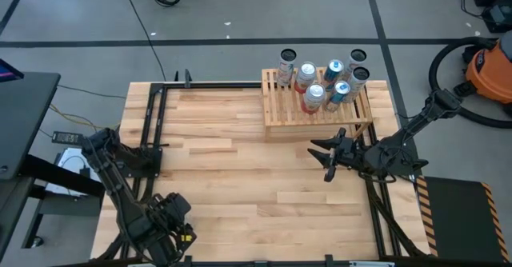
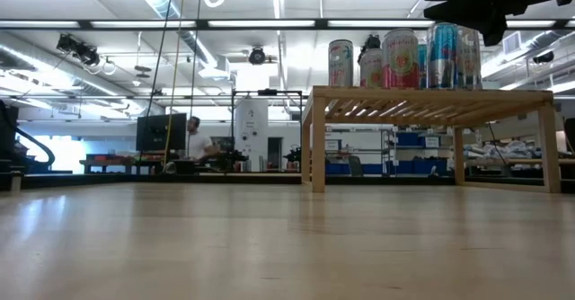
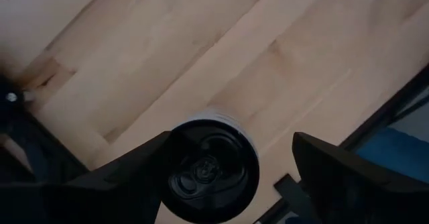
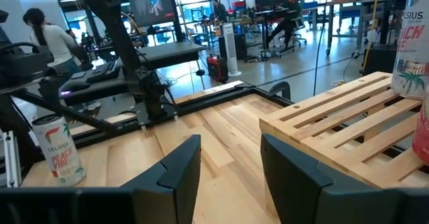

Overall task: Place canned beverage on shelf
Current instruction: Put the white-pink soda can on the shelf aligned with the other white-pink soda can

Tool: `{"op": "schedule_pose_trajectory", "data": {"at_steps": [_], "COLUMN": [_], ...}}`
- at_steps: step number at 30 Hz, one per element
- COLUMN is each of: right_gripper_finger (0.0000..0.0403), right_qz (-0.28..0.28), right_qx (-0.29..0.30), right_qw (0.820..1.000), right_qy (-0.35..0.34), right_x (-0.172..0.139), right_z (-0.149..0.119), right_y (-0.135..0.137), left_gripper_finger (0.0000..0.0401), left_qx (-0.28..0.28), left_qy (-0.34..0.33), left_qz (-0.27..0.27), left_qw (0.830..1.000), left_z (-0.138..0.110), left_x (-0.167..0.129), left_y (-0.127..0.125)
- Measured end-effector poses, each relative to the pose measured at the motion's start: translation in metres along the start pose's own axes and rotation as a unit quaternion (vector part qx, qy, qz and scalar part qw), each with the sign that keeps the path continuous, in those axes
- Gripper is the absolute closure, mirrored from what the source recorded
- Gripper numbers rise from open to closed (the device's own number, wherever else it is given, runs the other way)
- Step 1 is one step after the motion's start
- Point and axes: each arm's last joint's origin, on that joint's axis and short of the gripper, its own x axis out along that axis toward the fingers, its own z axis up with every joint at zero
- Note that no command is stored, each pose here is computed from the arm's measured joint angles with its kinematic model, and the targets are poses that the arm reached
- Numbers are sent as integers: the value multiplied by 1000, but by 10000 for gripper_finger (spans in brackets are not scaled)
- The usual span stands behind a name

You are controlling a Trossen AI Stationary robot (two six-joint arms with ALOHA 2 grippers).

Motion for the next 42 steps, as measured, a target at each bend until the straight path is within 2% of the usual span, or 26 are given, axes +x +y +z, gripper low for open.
{"op": "schedule_pose_trajectory", "data": {"at_steps": [15,21,32,42], "right_gripper_finger": [237,238,238,238], "right_qz": [0,0,0,0], "right_qx": [0,0,0,0], "right_qw": [1000,1000,1000,1000], "right_qy": [0,0,0,0], "right_x": [0,0,0,0], "right_z": [0,0,0,0], "right_y": [0,0,0,0], "left_gripper_finger": [86,86,86,86], "left_qx": [-1,-6,-4,1], "left_qy": [12,18,16,15], "left_qz": [-27,-47,-5,4], "left_qw": [1000,999,1000,1000], "left_z": [-1,0,2,-1], "left_x": [0,-10,-18,-11], "left_y": [-6,-10,-1,-6]}}
